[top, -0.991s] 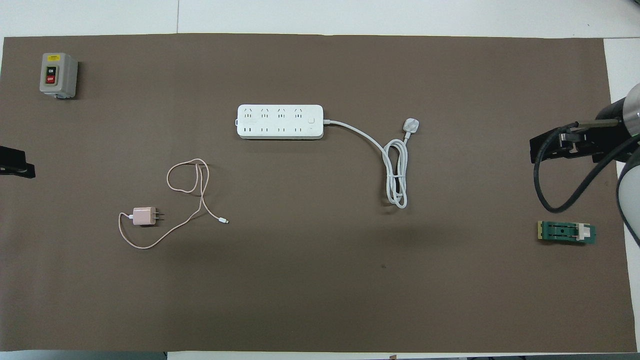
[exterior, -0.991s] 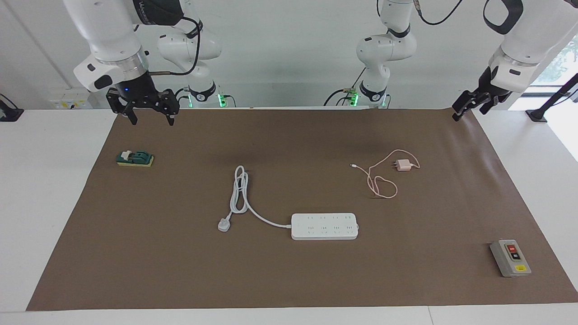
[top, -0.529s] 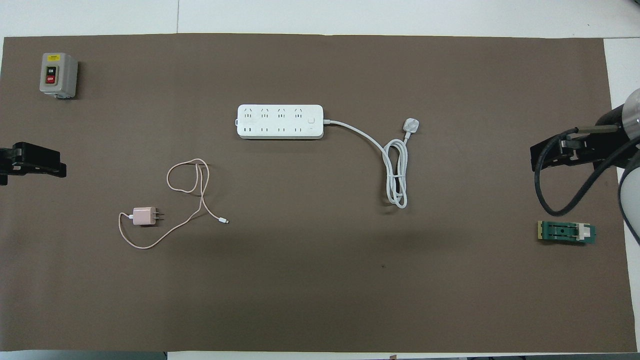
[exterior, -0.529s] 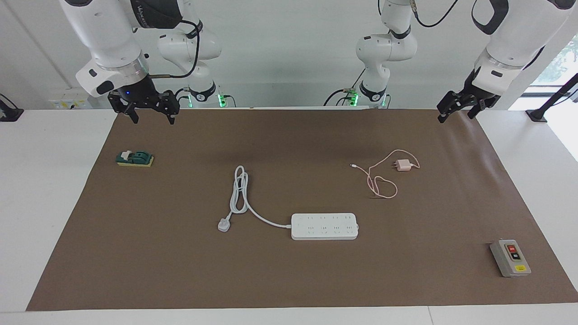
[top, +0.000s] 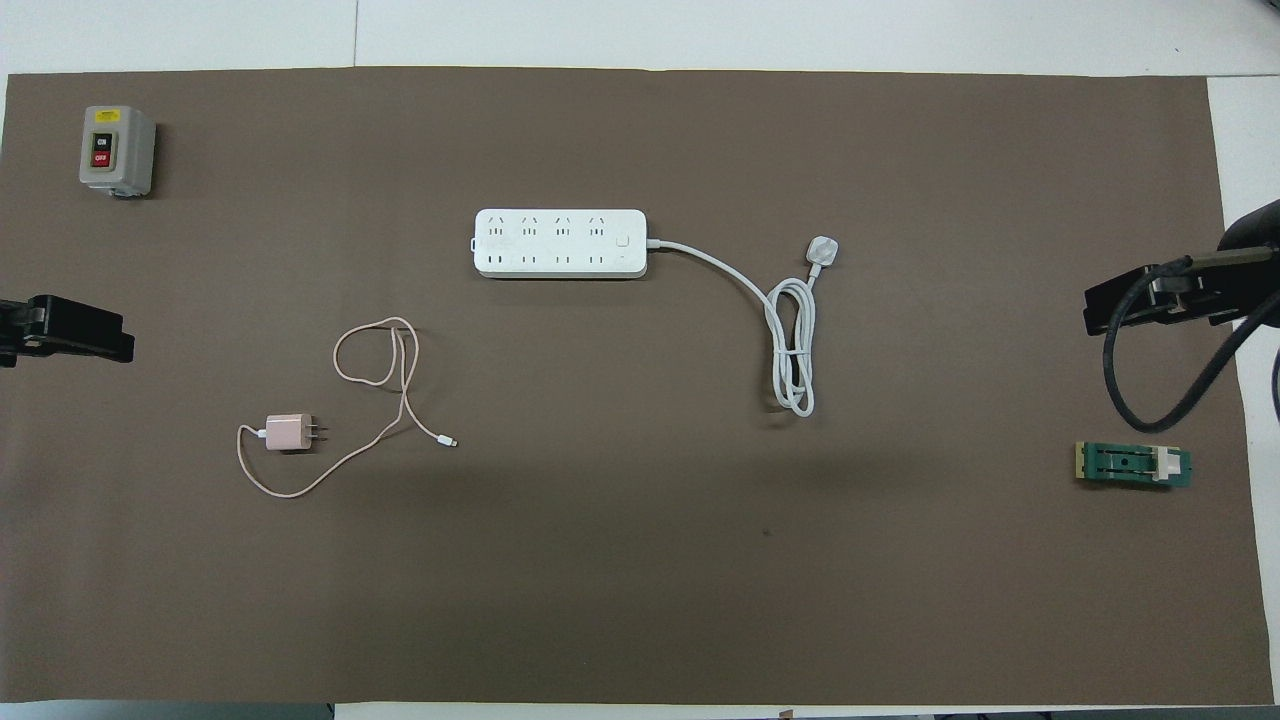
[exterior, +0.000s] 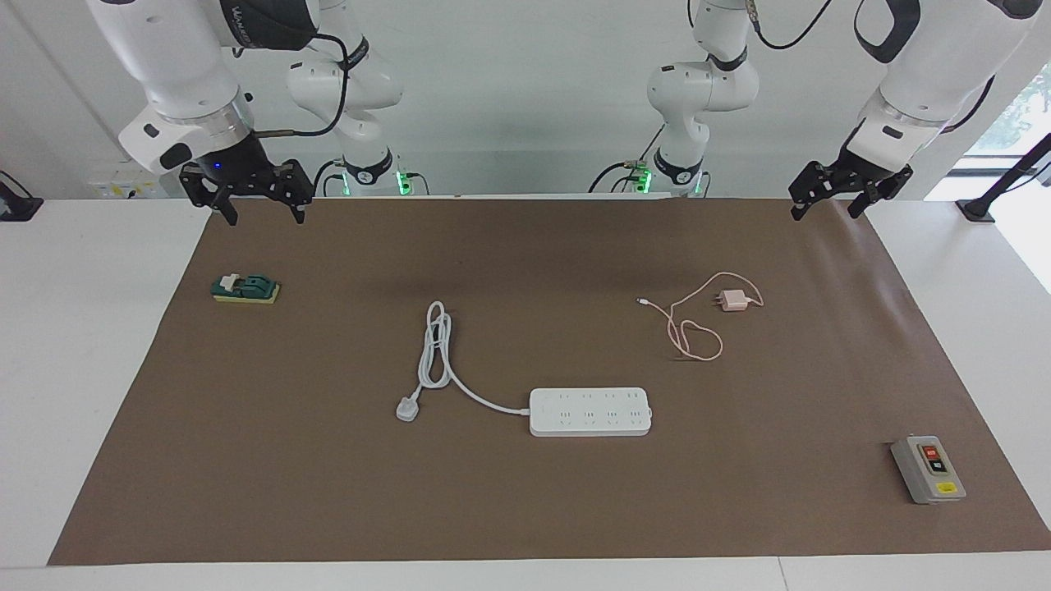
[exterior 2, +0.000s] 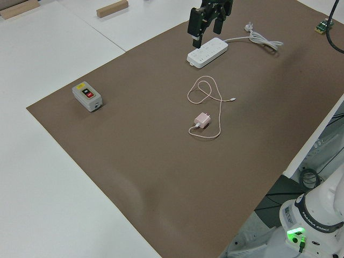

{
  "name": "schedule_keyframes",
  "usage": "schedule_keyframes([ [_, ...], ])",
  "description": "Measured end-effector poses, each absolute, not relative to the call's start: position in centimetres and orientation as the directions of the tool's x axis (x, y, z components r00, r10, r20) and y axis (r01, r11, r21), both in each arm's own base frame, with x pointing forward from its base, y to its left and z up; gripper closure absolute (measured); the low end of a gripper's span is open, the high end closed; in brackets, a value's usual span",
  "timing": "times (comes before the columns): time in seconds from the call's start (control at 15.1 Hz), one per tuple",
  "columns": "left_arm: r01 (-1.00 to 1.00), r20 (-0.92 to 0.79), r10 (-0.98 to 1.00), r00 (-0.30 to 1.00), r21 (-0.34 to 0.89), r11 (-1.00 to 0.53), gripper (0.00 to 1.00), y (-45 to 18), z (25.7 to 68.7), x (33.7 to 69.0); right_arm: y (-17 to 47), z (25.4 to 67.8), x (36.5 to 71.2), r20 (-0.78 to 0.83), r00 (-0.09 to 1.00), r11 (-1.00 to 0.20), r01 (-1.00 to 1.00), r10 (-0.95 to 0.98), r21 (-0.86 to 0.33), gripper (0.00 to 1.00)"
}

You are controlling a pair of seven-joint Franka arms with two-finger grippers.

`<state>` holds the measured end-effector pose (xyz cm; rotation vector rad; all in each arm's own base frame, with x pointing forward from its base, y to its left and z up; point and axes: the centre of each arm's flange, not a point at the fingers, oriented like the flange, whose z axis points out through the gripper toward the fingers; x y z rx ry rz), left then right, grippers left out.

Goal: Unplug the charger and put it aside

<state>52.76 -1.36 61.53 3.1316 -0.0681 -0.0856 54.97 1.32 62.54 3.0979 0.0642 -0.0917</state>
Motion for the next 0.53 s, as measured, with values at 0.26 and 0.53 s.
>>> schedule_keyframes([
  [0.26, -0.045, -0.054, -0.046, 0.997, 0.020, -0.999, 0.00, -1.5, 61.5, 52.8, -0.5, 62.7, 55.1, -0.047, 0.999, -0.999, 0.009, 0.007, 0.041, 0.00],
  [0.53, -0.046, -0.054, -0.047, 0.997, 0.023, -0.999, 0.00, -1.5, 61.5, 52.8, -0.5, 62.8, 55.1, -0.045, 0.999, -0.999, 0.009, 0.007, 0.040, 0.00],
])
